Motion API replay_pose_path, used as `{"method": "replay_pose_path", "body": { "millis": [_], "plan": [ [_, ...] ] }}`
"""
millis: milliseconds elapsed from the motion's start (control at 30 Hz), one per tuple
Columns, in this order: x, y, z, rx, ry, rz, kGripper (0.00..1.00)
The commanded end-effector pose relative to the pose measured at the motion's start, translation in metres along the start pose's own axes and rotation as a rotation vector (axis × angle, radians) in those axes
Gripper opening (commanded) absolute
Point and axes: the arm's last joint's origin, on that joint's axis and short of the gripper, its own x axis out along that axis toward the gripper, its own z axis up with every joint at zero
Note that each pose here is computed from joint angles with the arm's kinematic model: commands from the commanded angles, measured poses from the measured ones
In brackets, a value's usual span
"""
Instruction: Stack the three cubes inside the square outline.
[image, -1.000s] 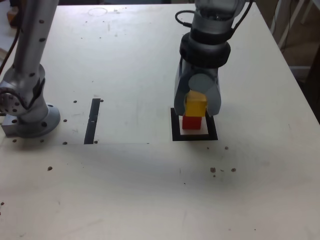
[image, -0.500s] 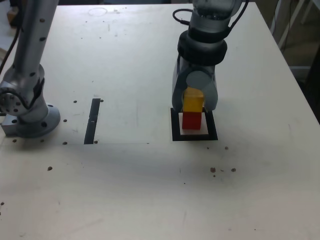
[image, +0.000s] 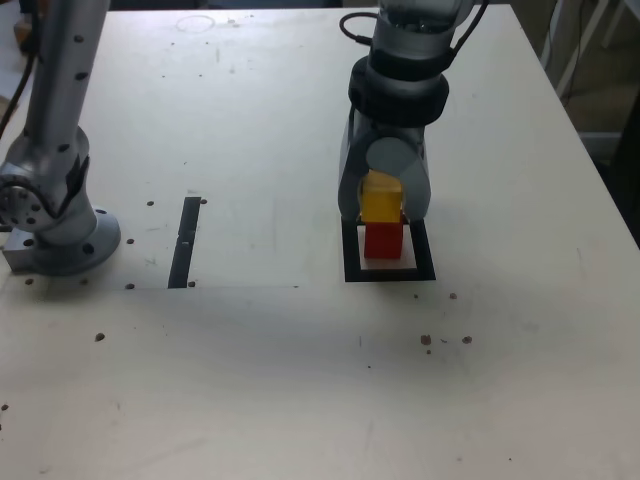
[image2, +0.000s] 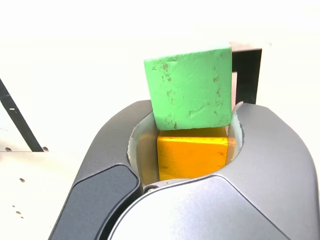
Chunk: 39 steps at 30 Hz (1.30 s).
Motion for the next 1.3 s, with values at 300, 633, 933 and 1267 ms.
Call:
{"method": "replay_pose_path", "body": {
  "millis": [300, 633, 933, 1267],
  "plan": [
    [0.002, -0.004, 0.0, 0.013, 0.002, 0.003, 0.19],
    [0.005, -0.005, -0.001, 0.014, 0.018, -0.004, 0.36],
    [0.006, -0.005, 0.0, 0.013, 0.012, -0.009, 0.42],
    [0.007, -0.004, 0.003, 0.012, -0.011, 0.014, 0.45]
  ]
}}
